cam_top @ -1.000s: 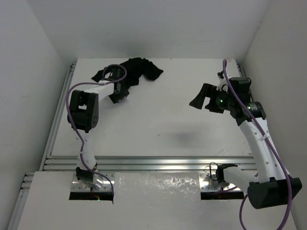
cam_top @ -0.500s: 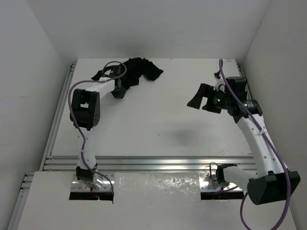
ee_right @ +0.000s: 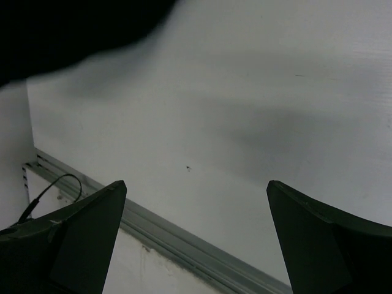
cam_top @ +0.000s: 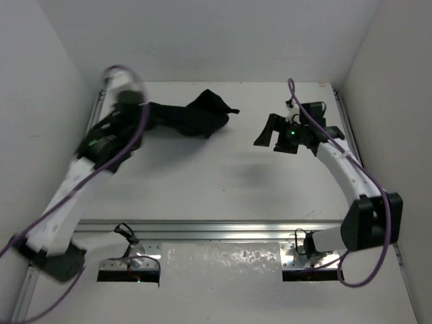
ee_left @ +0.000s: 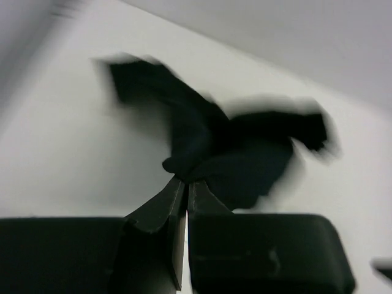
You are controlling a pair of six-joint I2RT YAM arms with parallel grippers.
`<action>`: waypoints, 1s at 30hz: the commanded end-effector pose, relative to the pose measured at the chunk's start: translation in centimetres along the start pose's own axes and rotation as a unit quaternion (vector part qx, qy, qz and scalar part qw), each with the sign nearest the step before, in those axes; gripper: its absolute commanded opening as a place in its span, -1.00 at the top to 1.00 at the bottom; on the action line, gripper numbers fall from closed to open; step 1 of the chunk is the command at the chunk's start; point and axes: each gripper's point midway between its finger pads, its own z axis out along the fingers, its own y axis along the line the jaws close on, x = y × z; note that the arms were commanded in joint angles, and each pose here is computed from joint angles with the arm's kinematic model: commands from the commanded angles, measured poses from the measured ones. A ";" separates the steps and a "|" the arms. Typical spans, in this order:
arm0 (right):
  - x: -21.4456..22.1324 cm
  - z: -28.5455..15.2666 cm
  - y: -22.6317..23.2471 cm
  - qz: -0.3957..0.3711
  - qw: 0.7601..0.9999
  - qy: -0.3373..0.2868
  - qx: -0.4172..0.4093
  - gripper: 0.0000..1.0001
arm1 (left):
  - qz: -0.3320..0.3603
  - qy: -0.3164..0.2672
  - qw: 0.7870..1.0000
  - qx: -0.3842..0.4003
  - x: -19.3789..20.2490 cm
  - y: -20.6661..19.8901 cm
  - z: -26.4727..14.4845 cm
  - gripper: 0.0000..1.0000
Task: Fold and stack the t-shirts
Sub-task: Grab crumpled tshirt from the corner of the board with the left arm, then move the tshirt to the center of the board
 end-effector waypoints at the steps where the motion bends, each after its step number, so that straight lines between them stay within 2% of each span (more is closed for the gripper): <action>1: -0.9 3.9 1.8 -0.032 0.999 0.016 -0.032 -0.98 | 0.016 0.014 0.977 -0.211 2.4 15.7 -1.0 1.00; 3: 0.3 7.1 2.3 -0.059 0.997 0.048 -0.022 -0.96 | 0.016 0.035 0.982 -0.183 3.7 15.5 -1.2 1.00; 6: 1.8 9.8 3.1 -0.052 0.996 0.072 -0.026 -0.93 | 0.014 0.058 0.991 -0.123 4.7 13.5 -0.8 1.00; 7: 3.1 10.5 3.2 -0.054 0.995 0.077 -0.014 -0.88 | 0.011 0.082 0.992 -0.092 5.8 12.5 -0.6 1.00; 10: 4.0 9.7 3.0 -0.044 0.997 0.066 0.002 -0.88 | 0.008 0.093 0.992 -0.084 6.4 12.3 -0.8 1.00; 12: 5.7 8.6 2.7 -0.010 0.997 0.073 0.003 -0.87 | 0.010 0.102 0.992 -0.080 6.8 12.3 -1.1 1.00; 14: 8.9 7.9 3.7 0.017 0.992 0.121 -0.017 -0.87 | 0.013 0.111 0.989 -0.093 7.2 12.8 -1.3 1.00; 16: 12.1 6.6 4.1 0.034 0.986 0.162 0.004 -0.87 | 0.011 0.110 0.988 -0.110 7.0 13.3 -1.6 1.00; 17: 15.0 6.1 3.8 0.037 0.981 0.188 0.032 -0.86 | 0.009 0.107 0.987 -0.120 6.7 13.6 -1.8 1.00; 20: 19.0 5.8 3.6 0.033 0.976 0.211 0.036 -0.80 | 0.001 0.096 0.986 -0.137 5.8 14.0 -2.2 1.00; 23: 19.6 7.9 1.7 0.010 0.980 0.193 0.041 -0.46 | -0.012 0.099 0.987 -0.130 5.7 13.5 -2.1 1.00; 24: 19.3 8.7 1.1 -0.002 0.981 0.189 0.048 -0.08 | -0.015 0.101 0.987 -0.122 5.8 13.2 -1.9 1.00; 25: 17.9 9.8 1.8 -0.013 0.982 0.182 0.043 0.21 | -0.016 0.102 0.988 -0.117 5.8 12.9 -1.7 1.00; 26: 19.1 10.9 -0.6 -0.010 0.971 0.222 0.086 0.54 | -0.018 0.103 0.988 -0.116 5.6 12.6 -1.4 1.00; 27: 18.8 11.7 -0.9 -0.013 0.969 0.228 0.093 0.88 | -0.019 0.105 0.987 -0.117 5.5 12.5 -1.4 1.00; 30: 15.9 14.0 -2.5 -0.005 0.967 0.217 0.136 0.98 | -0.026 0.101 0.984 -0.142 4.6 12.9 -1.4 1.00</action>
